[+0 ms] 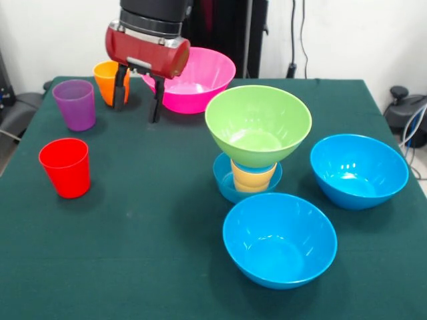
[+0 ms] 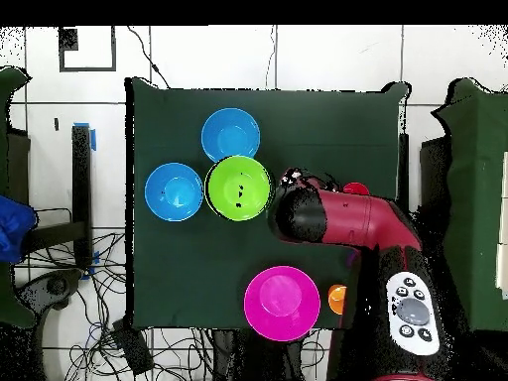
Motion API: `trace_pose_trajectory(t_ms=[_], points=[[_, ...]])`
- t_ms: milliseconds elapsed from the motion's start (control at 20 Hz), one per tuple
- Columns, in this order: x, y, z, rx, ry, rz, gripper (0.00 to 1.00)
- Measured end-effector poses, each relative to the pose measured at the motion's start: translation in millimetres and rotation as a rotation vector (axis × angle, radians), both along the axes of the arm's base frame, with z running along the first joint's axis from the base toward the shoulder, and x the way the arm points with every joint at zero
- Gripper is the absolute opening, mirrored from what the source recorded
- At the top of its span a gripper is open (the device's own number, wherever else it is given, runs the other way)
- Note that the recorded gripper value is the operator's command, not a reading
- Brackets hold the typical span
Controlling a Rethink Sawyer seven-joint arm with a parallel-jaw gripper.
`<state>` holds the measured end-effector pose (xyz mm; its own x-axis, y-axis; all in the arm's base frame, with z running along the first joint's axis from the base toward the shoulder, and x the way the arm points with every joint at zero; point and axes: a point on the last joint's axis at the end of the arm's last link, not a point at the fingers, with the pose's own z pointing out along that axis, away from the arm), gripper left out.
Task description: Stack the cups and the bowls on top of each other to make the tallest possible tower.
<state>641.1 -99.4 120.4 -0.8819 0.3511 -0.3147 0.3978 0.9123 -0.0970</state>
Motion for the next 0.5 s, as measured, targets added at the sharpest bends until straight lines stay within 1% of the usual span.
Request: trace_pose_trajectory(t_ms=[100,150,500], points=[[0.3,2.8,0.4,-0.008,-0.001,0.021,1.0],[0.8,4.6,0.2,-0.014,-0.003,0.04,1.0],[4.0,6.8,-2.0,-0.026,-0.008,0.084,1.0]])
